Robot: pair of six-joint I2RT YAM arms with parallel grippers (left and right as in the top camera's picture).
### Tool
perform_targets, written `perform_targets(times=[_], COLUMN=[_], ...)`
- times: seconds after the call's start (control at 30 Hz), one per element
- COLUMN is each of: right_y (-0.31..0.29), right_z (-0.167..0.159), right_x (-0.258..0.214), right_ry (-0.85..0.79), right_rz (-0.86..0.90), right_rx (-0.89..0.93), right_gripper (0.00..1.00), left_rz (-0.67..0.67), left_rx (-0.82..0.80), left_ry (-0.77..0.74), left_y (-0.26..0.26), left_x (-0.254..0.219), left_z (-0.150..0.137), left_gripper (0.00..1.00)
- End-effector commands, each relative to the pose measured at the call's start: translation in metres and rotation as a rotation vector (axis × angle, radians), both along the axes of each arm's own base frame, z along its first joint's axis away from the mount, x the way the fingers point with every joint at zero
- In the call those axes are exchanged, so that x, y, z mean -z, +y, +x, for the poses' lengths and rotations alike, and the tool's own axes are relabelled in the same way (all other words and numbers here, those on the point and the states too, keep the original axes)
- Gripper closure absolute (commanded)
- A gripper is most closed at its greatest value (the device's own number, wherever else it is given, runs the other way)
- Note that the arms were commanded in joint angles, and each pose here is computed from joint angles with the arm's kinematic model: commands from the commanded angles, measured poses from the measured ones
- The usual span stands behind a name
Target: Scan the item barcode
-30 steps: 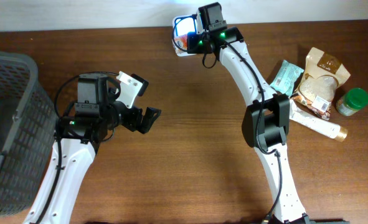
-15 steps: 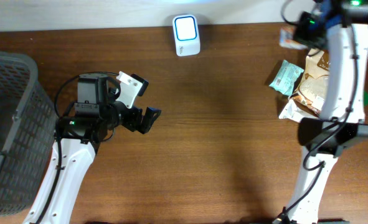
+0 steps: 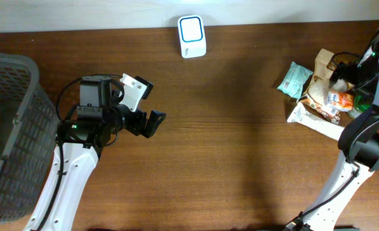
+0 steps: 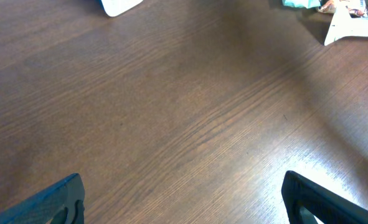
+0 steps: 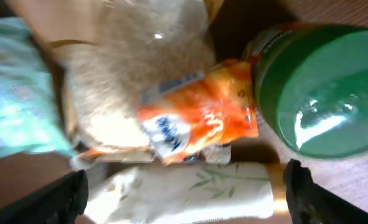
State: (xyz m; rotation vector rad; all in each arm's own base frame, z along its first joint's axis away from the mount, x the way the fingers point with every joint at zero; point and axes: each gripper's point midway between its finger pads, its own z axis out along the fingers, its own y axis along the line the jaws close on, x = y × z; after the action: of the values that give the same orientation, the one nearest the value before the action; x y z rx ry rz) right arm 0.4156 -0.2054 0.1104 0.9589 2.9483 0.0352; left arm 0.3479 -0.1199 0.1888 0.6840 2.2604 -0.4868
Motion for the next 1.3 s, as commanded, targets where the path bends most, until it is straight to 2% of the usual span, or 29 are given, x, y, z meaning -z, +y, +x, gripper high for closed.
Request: perform_targets(times=[0.0, 0.07, 0.13, 0.23, 0.33, 0.43, 0.47, 0.57, 0.67, 0.8, 0.83, 0.87, 0.93, 0.97, 1.03, 1.13, 1.27], right_y=[0.032, 0.096, 0.162, 0.233, 0.242, 0.242, 0.244, 0.246, 0.246, 0.234, 0.235, 0.237, 0.238, 0.238, 0.238, 0.237, 0.242], right_z=[0.0, -0.018, -0.058, -0.098, -0.122, -0.154, -0.159, -0.168, -0.164, -0.159, -0.152, -0.144, -0.12, -0.117, -0.13, -0.152, -0.173], right_x=[-0.14, -0.227, -0.287, -0.3, -0.239, -0.13, -0.112, -0.075, -0.056, -0.008, -0.006, -0.009, -0.059, -0.103, -0.137, -0.135, -0.114], right_ry=[-0.29, -0.519, -0.667, -0.759, -0.749, -0.718, -0.722, -0.671, -0.584, -0.373, -0.383, -0.423, -0.677, -0.861, -1.032, -1.299, -1.504], right_rz=[-0.105, -0.108, -0.137, -0.108, -0.111, -0.097, -0.083, 0.014, 0.032, 0.002, -0.005, -0.016, -0.13, -0.233, -0.373, -0.55, -0.623], right_rx=[-0.068, -0.243, -0.41, -0.635, -0.669, -0.671, -0.67, -0.511, -0.509, -0.503, -0.54, -0.581, -0.711, -0.777, -0.865, -0.874, -0.855], right_gripper=[0.02, 0.01, 0.01, 0.01, 0.01, 0.01, 0.02, 0.02, 0.02, 0.02, 0.02, 0.02, 0.02, 0.02, 0.02, 0.02, 0.02], left_rz=[-0.006, -0.006, -0.006, -0.006, -0.006, -0.006, -0.006, -0.006, -0.006, -0.006, -0.006, -0.006, -0.006, -0.006, -0.006, -0.006, -0.006], left_rx=[0.002, 0.002, 0.002, 0.002, 0.002, 0.002, 0.002, 0.002, 0.002, 0.002, 0.002, 0.002, 0.002, 0.002, 0.002, 0.002, 0.002], left_ry=[0.0, 0.0, 0.0, 0.001, 0.0, 0.001, 0.001, 0.0, 0.0, 0.0, 0.0, 0.0, 0.0, 0.001, 0.0, 0.0, 0.001], left_y=[-0.002, -0.002, -0.002, -0.002, -0.002, -0.002, -0.002, -0.002, -0.002, -0.002, -0.002, -0.002, -0.002, -0.002, -0.002, -0.002, -0.002], left_x=[-0.002, -0.002, -0.002, -0.001, -0.002, -0.002, -0.001, -0.002, -0.002, -0.002, -0.002, -0.002, -0.002, -0.002, -0.002, -0.002, -0.002], left_z=[0.0, 0.0, 0.0, 0.0, 0.0, 0.0, 0.0, 0.0, 0.0, 0.0, 0.0, 0.0, 0.0, 0.0, 0.0, 0.0, 0.0], left_gripper=[0.01, 0.01, 0.01, 0.01, 0.01, 0.01, 0.01, 0.01, 0.01, 0.01, 0.01, 0.01, 0.01, 0.01, 0.01, 0.01, 0.01])
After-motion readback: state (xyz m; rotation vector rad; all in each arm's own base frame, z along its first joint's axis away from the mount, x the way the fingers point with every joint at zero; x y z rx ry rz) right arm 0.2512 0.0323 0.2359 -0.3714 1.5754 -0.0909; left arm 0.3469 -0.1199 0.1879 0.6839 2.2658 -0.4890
